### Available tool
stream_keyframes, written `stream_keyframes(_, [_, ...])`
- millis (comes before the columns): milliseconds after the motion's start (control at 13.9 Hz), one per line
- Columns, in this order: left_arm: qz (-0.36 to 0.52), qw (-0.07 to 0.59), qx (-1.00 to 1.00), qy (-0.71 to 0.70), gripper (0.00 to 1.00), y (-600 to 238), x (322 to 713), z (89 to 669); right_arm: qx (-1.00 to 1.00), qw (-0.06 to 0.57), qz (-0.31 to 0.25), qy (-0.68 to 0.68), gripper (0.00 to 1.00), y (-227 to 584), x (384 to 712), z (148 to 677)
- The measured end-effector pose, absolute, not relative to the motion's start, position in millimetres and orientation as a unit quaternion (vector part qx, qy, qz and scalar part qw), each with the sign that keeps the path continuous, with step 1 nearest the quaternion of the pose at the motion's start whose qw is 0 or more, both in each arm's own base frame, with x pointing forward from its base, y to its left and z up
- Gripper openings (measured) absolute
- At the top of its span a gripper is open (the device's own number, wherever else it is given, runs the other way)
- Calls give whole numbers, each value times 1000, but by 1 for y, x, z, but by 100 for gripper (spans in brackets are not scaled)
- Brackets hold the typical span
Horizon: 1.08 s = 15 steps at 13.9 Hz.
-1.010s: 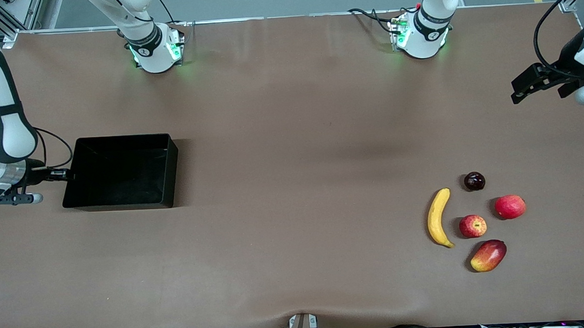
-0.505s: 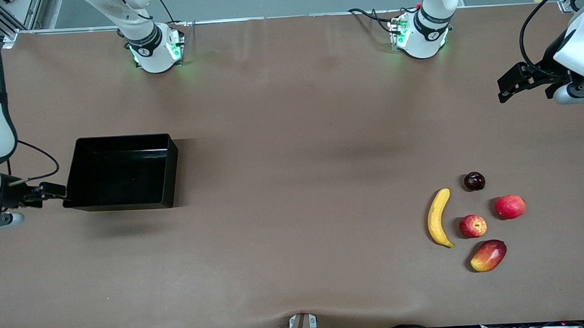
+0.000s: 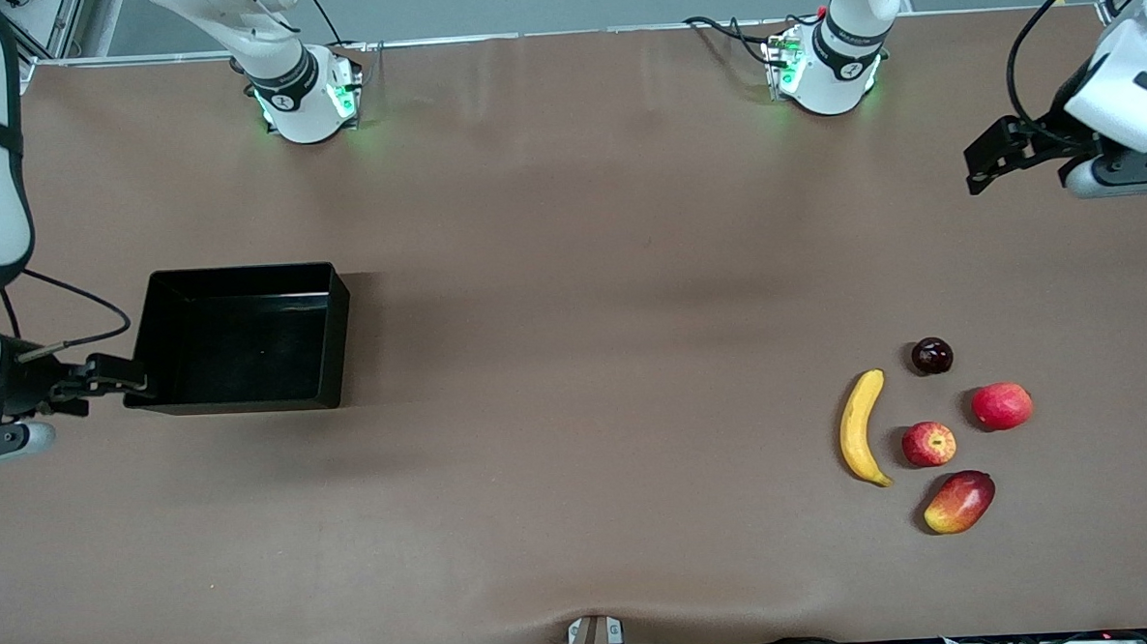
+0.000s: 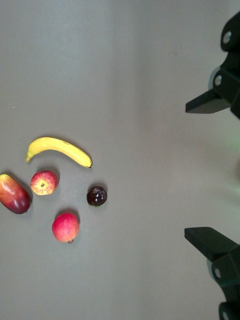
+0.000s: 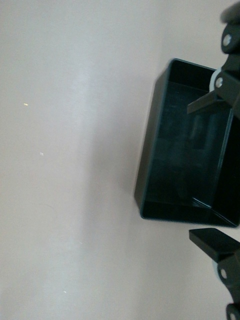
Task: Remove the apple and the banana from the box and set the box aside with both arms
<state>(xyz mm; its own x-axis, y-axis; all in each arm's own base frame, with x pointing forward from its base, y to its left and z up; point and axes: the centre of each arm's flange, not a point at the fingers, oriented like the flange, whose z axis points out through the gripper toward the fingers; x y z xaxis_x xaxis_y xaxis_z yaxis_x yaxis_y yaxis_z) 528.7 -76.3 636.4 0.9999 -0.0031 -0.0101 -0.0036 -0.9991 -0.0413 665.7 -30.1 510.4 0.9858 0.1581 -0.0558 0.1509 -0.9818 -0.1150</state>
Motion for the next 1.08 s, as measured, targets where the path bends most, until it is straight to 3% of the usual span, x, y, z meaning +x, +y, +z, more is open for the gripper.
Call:
stream_keyframes(144, [5, 21, -1000, 5, 100, -80, 529, 633, -996, 42, 39, -68, 100, -8, 650, 549])
stream_keyframes(577, [-6, 25, -1000, 7, 100, -83, 508, 644, -997, 11, 25, -67, 100, 6, 556, 669])
stream_keyframes(793, [-12, 26, -1000, 9, 100, -86, 503, 650, -998, 9, 30, -63, 100, 3, 527, 675])
stream_keyframes(1082, [-13, 27, -999, 16, 100, -94, 501, 650, -998, 10, 44, -53, 100, -7, 527, 654])
